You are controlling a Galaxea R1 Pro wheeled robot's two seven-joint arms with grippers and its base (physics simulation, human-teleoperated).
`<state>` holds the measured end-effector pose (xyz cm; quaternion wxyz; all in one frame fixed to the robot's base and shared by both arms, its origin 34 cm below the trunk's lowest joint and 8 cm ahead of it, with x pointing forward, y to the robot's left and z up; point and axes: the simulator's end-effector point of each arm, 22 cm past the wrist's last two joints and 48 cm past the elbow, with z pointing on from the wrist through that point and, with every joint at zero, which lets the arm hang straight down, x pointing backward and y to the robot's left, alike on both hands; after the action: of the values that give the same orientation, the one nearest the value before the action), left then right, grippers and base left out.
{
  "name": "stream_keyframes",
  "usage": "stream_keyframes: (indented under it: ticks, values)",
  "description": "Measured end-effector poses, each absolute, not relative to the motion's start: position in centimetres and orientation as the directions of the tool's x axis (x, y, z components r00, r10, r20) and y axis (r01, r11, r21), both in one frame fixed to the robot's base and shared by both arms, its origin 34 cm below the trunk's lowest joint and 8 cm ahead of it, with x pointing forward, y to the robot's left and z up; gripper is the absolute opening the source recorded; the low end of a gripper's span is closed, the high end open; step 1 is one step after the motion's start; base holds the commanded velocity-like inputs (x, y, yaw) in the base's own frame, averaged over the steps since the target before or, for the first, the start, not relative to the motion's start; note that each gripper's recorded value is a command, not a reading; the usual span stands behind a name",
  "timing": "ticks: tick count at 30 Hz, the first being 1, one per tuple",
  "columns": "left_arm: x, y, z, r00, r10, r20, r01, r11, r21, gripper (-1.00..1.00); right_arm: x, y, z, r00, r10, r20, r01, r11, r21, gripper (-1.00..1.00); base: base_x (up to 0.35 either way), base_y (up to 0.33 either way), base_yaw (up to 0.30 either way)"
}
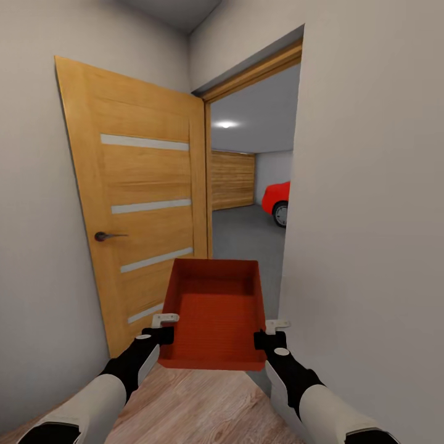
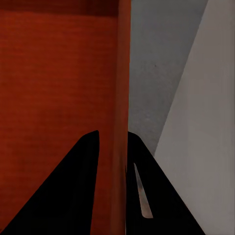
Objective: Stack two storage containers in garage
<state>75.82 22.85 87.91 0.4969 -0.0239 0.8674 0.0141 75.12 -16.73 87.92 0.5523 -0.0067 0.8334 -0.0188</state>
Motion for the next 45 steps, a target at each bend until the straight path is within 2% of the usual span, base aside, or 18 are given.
stream_keyframes:
  ticks: [12,45]
  values:
    - [75.76,22.85,87.88,-0.505,-0.029,-0.863,-0.056,0.998,-0.001,-1.00,75.08,-16.73,87.95,-0.390,-0.033,-0.920,0.009,0.999,-0.040,-1.00,0.202,0.166,-0.017]
    - [75.75,22.81,87.87,-0.504,-0.030,-0.863,-0.057,0.998,-0.001,-1.00,75.07,-16.77,87.95,-0.389,-0.034,-0.921,0.009,0.999,-0.041,-1.00,0.257,0.210,-0.224]
